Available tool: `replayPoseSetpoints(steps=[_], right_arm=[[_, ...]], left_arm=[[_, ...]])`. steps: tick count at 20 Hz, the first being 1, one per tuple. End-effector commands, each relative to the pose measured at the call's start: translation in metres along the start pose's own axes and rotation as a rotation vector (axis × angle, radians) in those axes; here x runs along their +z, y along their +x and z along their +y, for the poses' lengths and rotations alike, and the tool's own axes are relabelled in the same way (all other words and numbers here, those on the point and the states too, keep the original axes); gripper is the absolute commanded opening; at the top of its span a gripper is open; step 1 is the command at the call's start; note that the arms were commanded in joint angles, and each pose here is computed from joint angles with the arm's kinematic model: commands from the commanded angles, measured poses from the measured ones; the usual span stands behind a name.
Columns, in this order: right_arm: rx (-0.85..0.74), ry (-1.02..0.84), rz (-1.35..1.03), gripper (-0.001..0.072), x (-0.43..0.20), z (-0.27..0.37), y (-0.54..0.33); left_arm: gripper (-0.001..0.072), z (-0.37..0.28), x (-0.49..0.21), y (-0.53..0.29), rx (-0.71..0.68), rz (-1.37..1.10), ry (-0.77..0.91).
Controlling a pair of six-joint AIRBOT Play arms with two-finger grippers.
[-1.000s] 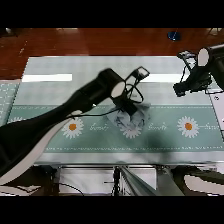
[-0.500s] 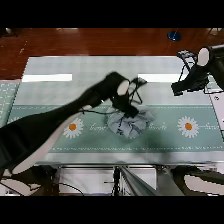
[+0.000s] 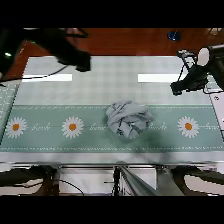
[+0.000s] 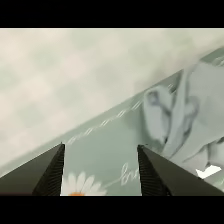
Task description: Fold the shirts.
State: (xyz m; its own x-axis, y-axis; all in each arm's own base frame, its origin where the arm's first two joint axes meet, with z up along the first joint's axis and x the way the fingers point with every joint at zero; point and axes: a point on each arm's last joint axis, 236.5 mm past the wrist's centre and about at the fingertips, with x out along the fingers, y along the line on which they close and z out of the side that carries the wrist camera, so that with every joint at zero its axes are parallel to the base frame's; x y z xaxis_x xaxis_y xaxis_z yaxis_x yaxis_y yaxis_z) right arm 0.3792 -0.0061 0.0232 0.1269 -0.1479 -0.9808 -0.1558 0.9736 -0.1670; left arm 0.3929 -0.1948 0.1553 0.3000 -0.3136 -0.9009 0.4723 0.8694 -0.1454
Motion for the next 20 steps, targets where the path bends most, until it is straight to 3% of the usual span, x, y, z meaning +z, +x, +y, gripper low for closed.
replayPoseSetpoints(steps=[1,6,9,14,15,20], right_arm=[[-0.006,0.000,-0.001,0.0599,0.000,-0.002,0.000],[-0.001,0.000,0.017,0.0598,-0.004,-0.001,0.000],[0.045,-0.002,0.015,0.0599,-0.004,0.010,-0.001],[0.154,0.010,0.007,0.0599,-0.001,0.036,-0.003],[0.161,0.011,0.008,0.0599,-0.001,0.038,-0.003],[0.155,0.006,0.055,0.0599,-0.013,0.036,-0.003]], left_arm=[[0.0547,0.042,-0.049,0.008,-0.151,0.125,-0.180],[0.0547,0.004,-0.169,0.116,-0.470,0.316,-0.435],[0.0548,-0.023,-0.193,0.153,-0.594,0.252,-0.537],[0.0551,-0.031,-0.172,0.178,-0.607,0.175,-0.499],[0.0617,-0.032,-0.166,0.184,-0.610,0.181,-0.489],[0.0625,-0.054,-0.138,0.212,-0.658,0.238,-0.393]])
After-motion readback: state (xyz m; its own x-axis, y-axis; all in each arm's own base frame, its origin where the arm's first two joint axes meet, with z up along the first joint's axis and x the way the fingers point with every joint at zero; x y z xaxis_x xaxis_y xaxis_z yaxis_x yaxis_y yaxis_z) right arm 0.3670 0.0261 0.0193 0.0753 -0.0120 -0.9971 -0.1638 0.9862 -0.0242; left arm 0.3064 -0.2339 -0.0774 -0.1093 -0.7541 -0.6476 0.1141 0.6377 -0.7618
